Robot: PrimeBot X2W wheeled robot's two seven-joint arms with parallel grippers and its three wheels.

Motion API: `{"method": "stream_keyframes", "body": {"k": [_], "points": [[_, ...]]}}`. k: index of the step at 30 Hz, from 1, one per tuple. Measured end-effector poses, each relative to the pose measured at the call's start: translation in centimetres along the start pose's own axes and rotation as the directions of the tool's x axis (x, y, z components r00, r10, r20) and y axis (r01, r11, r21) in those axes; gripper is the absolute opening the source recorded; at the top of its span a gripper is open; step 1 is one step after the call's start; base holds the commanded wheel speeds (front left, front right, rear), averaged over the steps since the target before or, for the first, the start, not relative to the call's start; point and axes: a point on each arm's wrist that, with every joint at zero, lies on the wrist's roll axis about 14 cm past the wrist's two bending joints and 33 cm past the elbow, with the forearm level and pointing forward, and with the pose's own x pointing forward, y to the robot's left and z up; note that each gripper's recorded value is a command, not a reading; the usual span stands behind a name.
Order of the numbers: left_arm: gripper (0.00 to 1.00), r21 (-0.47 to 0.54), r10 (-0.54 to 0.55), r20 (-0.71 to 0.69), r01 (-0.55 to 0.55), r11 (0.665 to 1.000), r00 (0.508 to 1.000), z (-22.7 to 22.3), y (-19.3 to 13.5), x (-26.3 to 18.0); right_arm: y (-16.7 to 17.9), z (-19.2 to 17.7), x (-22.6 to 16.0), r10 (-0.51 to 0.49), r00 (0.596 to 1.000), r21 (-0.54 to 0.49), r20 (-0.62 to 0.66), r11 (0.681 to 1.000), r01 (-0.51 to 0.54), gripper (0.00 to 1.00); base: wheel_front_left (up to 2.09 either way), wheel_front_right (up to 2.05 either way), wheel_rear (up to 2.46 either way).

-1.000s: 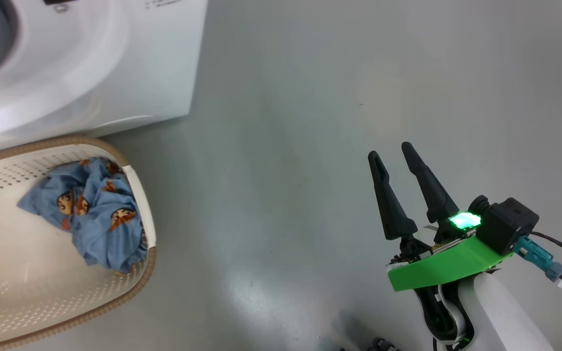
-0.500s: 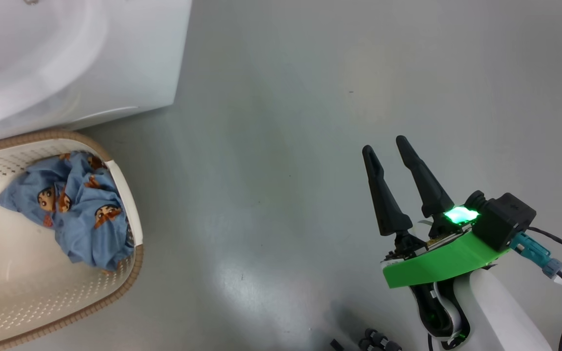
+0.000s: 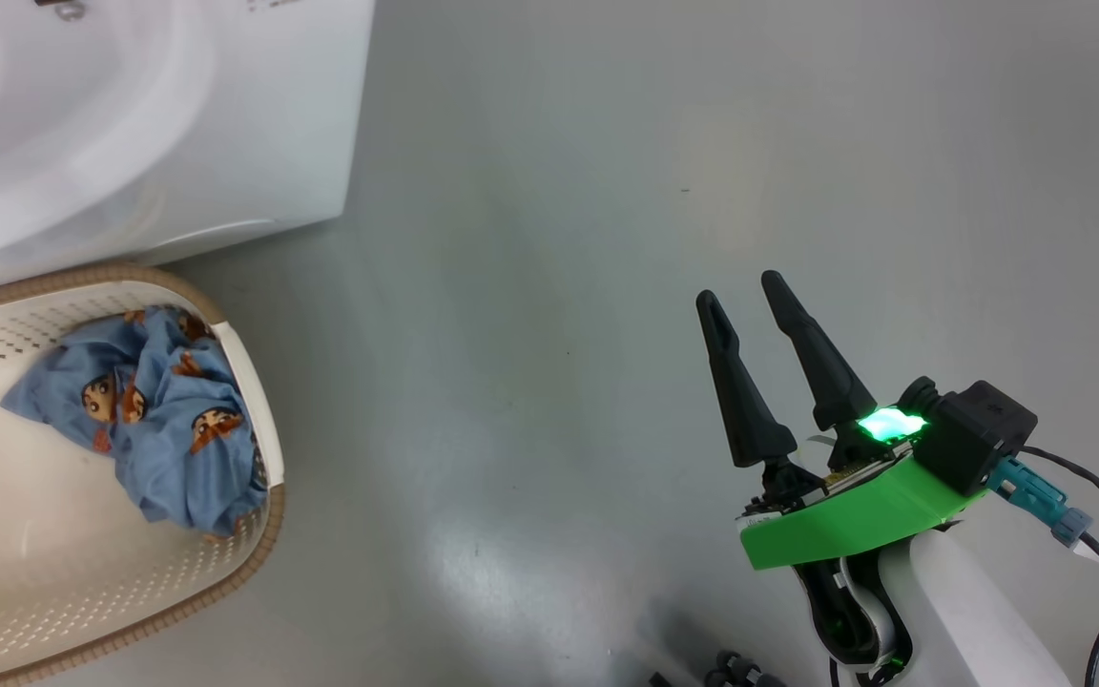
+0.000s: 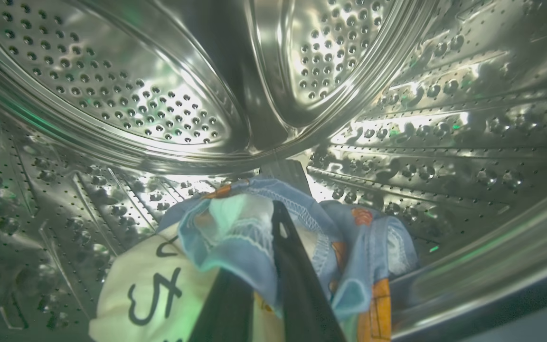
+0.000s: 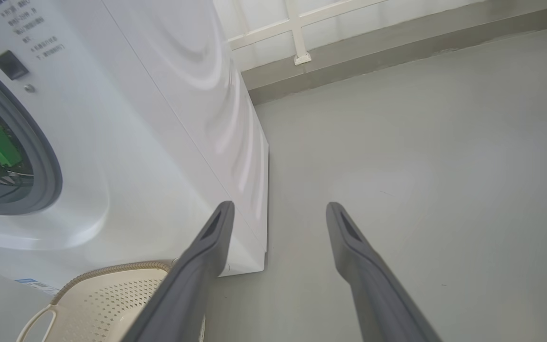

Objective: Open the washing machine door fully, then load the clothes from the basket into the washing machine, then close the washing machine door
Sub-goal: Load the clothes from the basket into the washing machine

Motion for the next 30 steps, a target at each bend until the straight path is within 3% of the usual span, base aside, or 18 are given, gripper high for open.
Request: {"method": "stream_keyframes", "body": {"k": [3, 4, 6, 7, 15, 23, 30], "points": [[0.4, 0.005, -0.007, -0.089, 0.007, 1.0, 0.996, -0.6, 0.0, 0.0, 0.2, 0.1, 0.0, 0.006, 1.0, 0.002, 0.004, 1.0, -0.006, 1.0, 0.0, 0.0, 0.0], [0.47, 0.004, -0.012, -0.128, 0.012, 1.0, 0.992, -1.1, -0.1, -0.1, 0.3, 0.2, 0.1, 0.008, 1.0, 0.003, 0.005, 1.0, -0.008, 1.0, 0.0, 0.0, 0.0], [0.93, 0.003, -0.017, -0.196, 0.018, 1.0, 0.98, -2.0, -0.1, -0.4, 0.4, 0.3, 0.1, 0.012, 1.0, 0.004, 0.008, 1.0, -0.012, 1.0, 0.0, 0.0, 0.0], [1.0, -0.002, -0.015, -0.23, 0.014, 1.0, 0.973, -2.5, 0.0, -0.6, 0.5, 0.3, 0.1, 0.014, 1.0, 0.005, 0.01, 1.0, -0.014, 1.0, 0.0, 0.0, 0.0], [1.0, -0.034, -0.02, -0.275, 0.011, 0.999, 0.961, -2.7, 0.2, -1.3, 0.8, 0.6, 0.1, 0.023, 1.0, 0.008, 0.019, 1.0, -0.024, 1.0, 0.0, 0.0, 0.0], [1.0, -0.12, -0.029, -0.055, 0.022, 0.993, 0.998, 0.9, -0.9, -1.3, 1.0, 1.0, 0.4, 0.029, 0.999, 0.012, 0.035, 0.999, -0.029, 1.0, 0.0, 0.0, 0.0], [1.0, -0.206, -0.011, 0.042, 0.019, 0.978, 0.999, 2.2, -1.0, -2.5, 1.7, 1.3, 0.7, 0.05, 0.998, 0.019, 0.046, 0.999, -0.051, 1.0, 0.0, 0.0, 0.0]]}}
